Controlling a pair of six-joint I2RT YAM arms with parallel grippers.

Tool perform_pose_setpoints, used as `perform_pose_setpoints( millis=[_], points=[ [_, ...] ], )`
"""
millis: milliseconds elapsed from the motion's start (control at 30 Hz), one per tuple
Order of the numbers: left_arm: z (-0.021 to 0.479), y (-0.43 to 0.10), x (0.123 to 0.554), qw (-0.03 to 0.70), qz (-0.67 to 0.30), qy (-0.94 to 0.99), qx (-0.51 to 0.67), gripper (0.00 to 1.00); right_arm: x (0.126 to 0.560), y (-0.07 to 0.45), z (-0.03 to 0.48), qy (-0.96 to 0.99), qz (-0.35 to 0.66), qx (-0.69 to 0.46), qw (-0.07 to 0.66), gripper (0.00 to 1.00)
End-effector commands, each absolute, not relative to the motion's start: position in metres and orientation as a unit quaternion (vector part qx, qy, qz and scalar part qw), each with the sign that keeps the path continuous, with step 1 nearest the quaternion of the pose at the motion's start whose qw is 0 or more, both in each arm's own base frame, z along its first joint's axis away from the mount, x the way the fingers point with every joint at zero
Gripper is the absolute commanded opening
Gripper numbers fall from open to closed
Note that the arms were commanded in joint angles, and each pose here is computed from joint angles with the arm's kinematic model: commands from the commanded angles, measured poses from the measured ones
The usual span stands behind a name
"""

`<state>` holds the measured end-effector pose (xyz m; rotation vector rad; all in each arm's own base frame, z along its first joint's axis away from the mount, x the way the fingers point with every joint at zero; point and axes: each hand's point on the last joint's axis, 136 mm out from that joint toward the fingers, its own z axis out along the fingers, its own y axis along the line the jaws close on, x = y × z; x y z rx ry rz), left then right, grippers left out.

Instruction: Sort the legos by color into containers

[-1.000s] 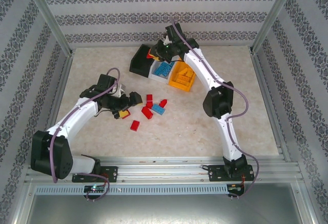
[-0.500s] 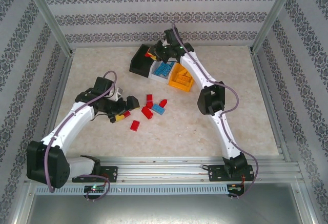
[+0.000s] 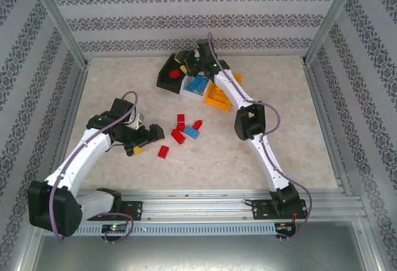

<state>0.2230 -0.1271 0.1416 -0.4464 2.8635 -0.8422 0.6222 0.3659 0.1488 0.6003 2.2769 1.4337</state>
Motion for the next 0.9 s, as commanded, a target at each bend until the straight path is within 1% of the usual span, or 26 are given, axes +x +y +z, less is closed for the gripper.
perform_pose_setpoints(
  millis=[0, 100, 200, 367, 567, 667, 767, 867],
  points=[
    [0.150, -0.117, 0.222, 0.074, -0.262, 0.952, -0.142, 1.00, 0.622, 0.359, 0.214, 0.791, 0.533, 0.185, 0.236, 0.55],
    [0.153, -0.118, 0.228, 0.084, -0.264, 0.951, -0.140, 1.00, 0.602, 0.357, 0.234, 0.806, 0.522, 0.158, 0.230, 0.55],
    [0.154, -0.111, 0.233, 0.091, -0.241, 0.956, -0.142, 1.00, 0.569, 0.354, 0.246, 0.831, 0.495, 0.129, 0.220, 0.56],
    [0.144, -0.086, 0.238, 0.080, -0.159, 0.968, -0.174, 1.00, 0.491, 0.348, 0.248, 0.869, 0.451, 0.068, 0.191, 0.58],
    [0.126, -0.072, 0.251, 0.060, -0.124, 0.969, -0.207, 1.00, 0.395, 0.331, 0.217, 0.908, 0.396, 0.015, 0.139, 0.60],
    [0.114, -0.069, 0.257, 0.051, -0.112, 0.970, -0.210, 1.00, 0.357, 0.324, 0.200, 0.920, 0.373, -0.006, 0.119, 0.61],
    [0.102, -0.070, 0.265, 0.047, -0.115, 0.970, -0.208, 1.00, 0.330, 0.319, 0.184, 0.927, 0.360, -0.016, 0.101, 0.61],
    [0.092, -0.074, 0.269, 0.035, -0.121, 0.969, -0.214, 1.00, 0.315, 0.313, 0.178, 0.930, 0.355, -0.020, 0.095, 0.61]
  ],
)
